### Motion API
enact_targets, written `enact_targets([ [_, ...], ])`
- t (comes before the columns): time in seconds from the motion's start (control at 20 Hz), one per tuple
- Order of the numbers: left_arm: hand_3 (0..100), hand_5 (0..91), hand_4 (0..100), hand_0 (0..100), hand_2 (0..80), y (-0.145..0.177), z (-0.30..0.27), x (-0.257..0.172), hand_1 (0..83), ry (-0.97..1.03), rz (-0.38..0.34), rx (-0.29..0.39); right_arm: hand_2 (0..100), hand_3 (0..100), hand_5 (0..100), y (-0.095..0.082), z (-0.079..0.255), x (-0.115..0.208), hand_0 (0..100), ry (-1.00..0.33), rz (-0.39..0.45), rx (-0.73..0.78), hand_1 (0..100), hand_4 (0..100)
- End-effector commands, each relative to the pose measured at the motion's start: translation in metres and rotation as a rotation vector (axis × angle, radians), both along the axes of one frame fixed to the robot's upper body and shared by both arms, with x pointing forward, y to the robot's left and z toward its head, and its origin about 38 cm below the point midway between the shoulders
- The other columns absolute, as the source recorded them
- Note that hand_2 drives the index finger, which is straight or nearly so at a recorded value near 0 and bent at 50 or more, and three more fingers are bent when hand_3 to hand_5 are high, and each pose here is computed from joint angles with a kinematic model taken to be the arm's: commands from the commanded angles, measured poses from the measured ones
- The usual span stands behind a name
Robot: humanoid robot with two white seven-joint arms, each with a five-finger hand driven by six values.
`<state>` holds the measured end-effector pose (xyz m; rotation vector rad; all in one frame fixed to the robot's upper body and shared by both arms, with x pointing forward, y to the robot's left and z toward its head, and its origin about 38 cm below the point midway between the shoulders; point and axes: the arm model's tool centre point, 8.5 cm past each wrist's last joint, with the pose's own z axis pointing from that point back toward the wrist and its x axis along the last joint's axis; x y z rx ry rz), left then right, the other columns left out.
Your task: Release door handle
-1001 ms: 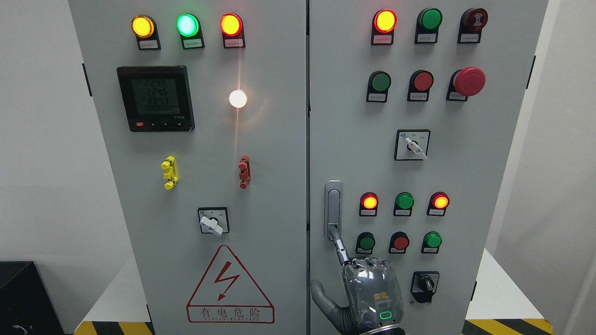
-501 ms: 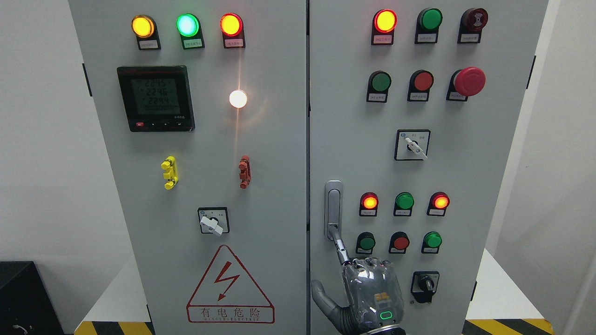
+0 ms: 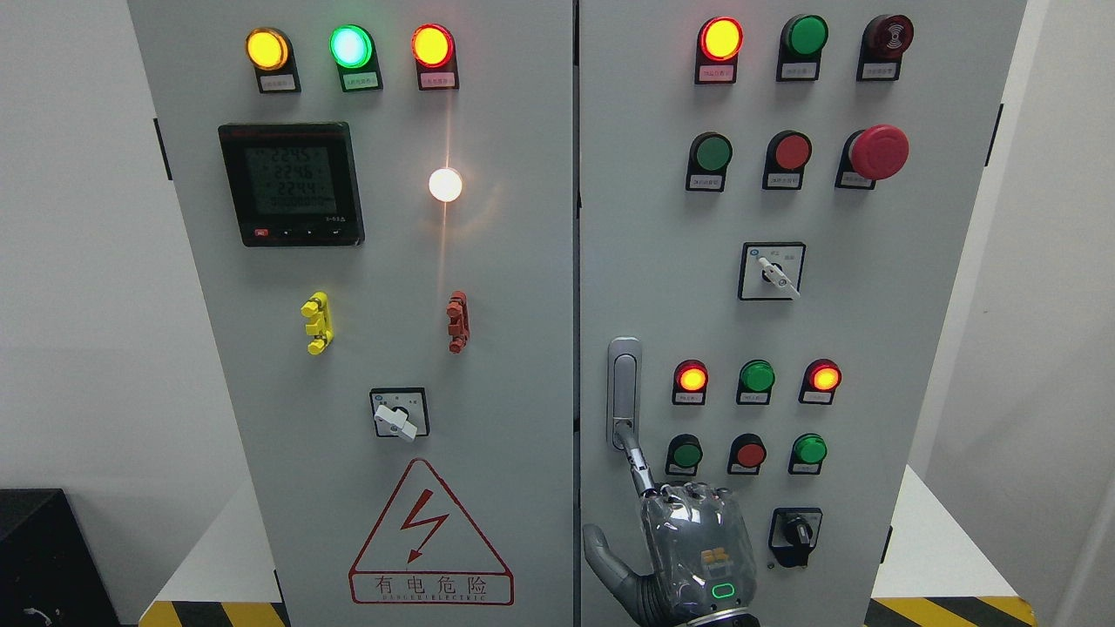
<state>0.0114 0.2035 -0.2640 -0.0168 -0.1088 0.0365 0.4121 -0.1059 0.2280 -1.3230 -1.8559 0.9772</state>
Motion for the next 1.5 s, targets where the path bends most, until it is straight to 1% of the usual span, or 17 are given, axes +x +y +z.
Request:
enact_targets([
  [0.0, 0, 0.0, 0, 12, 0.0, 0.0013, 0.0006, 0.0067, 55.6, 0.003, -0.003, 0.004, 5, 100, 100, 0.0004, -0.0095, 0.0031, 37, 0.026, -0.002, -0.007, 26, 100],
  [1.45, 0, 0.0, 0, 12, 0.0, 0.0013, 0.0006, 0.0067, 55.6, 0.003, -0.001, 0.004, 6, 100, 100, 0.0018, -0.0145, 0.0038, 37, 0.041, -0.002, -0.008, 27, 100],
])
